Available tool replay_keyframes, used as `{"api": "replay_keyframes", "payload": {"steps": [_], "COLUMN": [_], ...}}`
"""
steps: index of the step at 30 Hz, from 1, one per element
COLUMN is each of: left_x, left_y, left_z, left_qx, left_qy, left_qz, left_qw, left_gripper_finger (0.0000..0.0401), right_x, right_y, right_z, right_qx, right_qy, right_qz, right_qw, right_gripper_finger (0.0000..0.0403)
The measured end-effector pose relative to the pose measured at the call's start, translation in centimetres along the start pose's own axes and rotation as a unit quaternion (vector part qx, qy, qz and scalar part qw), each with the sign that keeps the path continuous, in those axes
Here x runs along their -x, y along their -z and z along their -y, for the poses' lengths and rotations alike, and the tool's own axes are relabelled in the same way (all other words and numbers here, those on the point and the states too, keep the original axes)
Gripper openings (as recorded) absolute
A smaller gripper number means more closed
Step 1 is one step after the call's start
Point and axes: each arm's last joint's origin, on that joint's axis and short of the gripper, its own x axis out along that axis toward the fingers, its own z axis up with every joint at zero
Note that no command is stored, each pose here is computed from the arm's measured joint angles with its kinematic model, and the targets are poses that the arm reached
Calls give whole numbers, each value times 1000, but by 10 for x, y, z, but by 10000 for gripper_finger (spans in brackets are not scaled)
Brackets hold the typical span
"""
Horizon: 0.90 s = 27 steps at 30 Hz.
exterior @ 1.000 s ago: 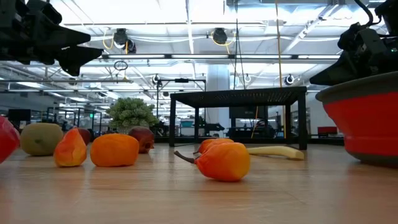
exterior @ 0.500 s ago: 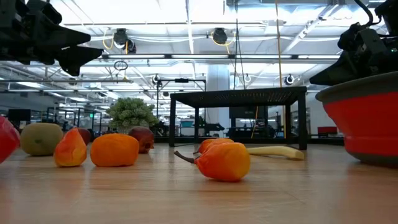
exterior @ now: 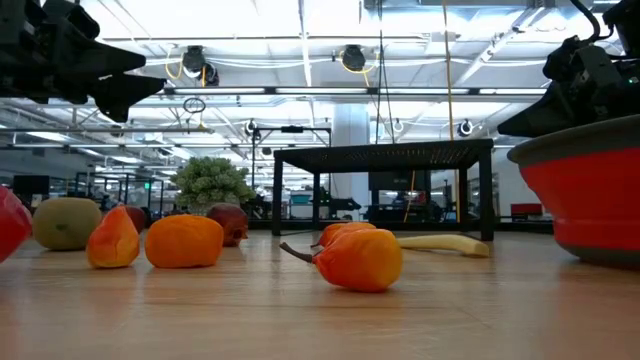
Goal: Pick & Place Fruit
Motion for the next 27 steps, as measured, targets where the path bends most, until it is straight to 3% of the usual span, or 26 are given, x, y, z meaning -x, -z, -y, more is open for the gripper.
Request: {"api": "replay_keyframes", "payload": {"steps": [19, 27], "left_x": [0, 0], "left_y": [0, 0], "left_z": [0, 0], "left_qx": [0, 0], "left_qy": [0, 0], "left_qz": [1, 2], "left_qw": [1000, 1000], "left_gripper_finger": [250, 250], "right_x": [0, 1], "right_y": [-1, -15], "right_z": [0, -4], "right_qx": [-1, -38], "right_qy": [0, -26], "right_qz": [5, 75], "right_qw": [1000, 996], "right_gripper_finger": [4, 4]}}
